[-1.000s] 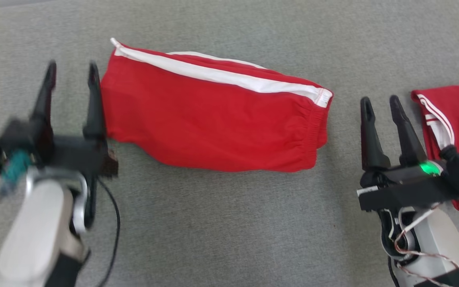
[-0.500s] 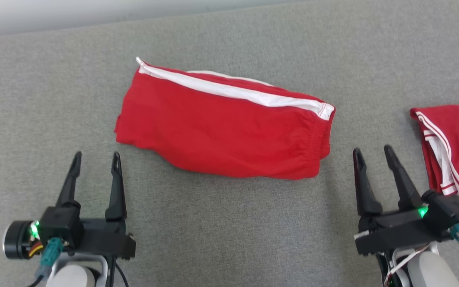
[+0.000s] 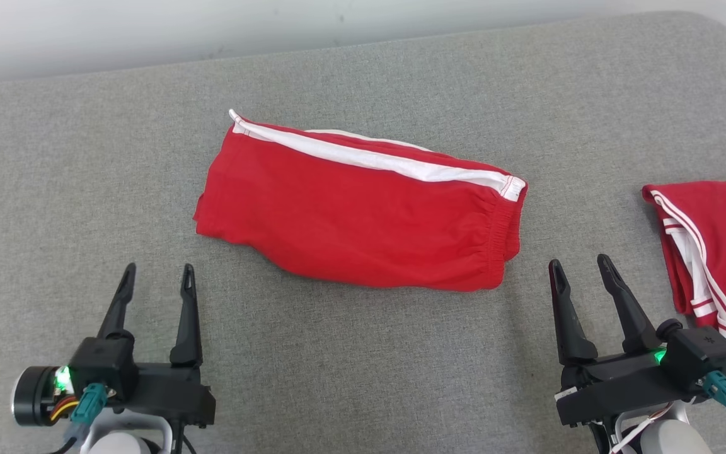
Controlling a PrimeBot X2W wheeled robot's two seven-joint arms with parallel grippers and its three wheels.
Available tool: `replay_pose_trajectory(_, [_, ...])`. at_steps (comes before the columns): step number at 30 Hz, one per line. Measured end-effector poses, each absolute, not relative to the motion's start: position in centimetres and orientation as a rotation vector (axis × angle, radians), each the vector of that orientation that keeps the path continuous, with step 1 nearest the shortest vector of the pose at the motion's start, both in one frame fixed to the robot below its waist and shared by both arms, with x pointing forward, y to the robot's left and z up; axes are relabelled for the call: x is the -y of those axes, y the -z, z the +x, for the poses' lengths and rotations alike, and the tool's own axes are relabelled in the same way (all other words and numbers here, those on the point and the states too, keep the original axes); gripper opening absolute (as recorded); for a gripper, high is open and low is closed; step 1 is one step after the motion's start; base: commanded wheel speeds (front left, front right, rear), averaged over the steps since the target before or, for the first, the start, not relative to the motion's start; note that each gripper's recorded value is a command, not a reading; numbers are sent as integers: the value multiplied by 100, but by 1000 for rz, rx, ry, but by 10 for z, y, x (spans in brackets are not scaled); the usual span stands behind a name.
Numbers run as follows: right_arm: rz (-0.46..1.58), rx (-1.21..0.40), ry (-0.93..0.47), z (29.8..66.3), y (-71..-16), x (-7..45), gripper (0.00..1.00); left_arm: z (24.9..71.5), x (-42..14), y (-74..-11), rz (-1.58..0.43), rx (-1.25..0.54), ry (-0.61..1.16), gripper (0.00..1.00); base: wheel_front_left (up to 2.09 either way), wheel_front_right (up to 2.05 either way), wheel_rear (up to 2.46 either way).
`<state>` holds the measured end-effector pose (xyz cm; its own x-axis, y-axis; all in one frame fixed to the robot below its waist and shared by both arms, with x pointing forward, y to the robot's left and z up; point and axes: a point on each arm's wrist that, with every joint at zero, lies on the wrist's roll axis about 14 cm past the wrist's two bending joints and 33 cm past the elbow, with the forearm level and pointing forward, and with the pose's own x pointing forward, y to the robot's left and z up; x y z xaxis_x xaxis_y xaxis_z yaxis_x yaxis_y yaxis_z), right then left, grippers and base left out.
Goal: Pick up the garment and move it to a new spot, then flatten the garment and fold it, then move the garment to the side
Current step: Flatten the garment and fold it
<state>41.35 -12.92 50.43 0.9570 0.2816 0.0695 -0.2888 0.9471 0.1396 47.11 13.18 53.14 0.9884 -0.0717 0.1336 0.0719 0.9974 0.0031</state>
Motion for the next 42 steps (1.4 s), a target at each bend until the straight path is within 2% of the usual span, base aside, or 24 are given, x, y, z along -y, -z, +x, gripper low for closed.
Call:
replay_pose_trajectory(9, [152,40,-298,415,-502,127,100,490,-107,-538,-5,121,168,100,0,0,0])
replay_pose_trajectory(17, [141,20,-307,417,-496,125,100,529,-78,-512,-11,-24,263,100,0,0,0])
replay_pose_trajectory(27, [152,-13,-252,417,-481,141,100,566,-80,-464,-10,-167,217,100,0,0,0])
replay_pose_trajectory(36, [167,-21,-245,419,-476,142,100,569,-78,-441,-72,-260,218,100,0,0,0])
replay_pose_trajectory(37, [175,-21,-246,419,-476,141,100,568,-76,-439,-85,-270,222,62,0,0,0])
replay_pose_trajectory(38, [177,-21,-247,419,-476,140,100,567,-75,-438,-90,-275,223,42,0,0,0])
replay_pose_trajectory(39, [177,-21,-249,419,-476,140,100,567,-73,-438,-101,-282,230,0,0,0,0])
replay_pose_trajectory(42, [185,-20,-252,419,-476,138,100,565,-66,-437,-135,-291,255,0,0,0,0])
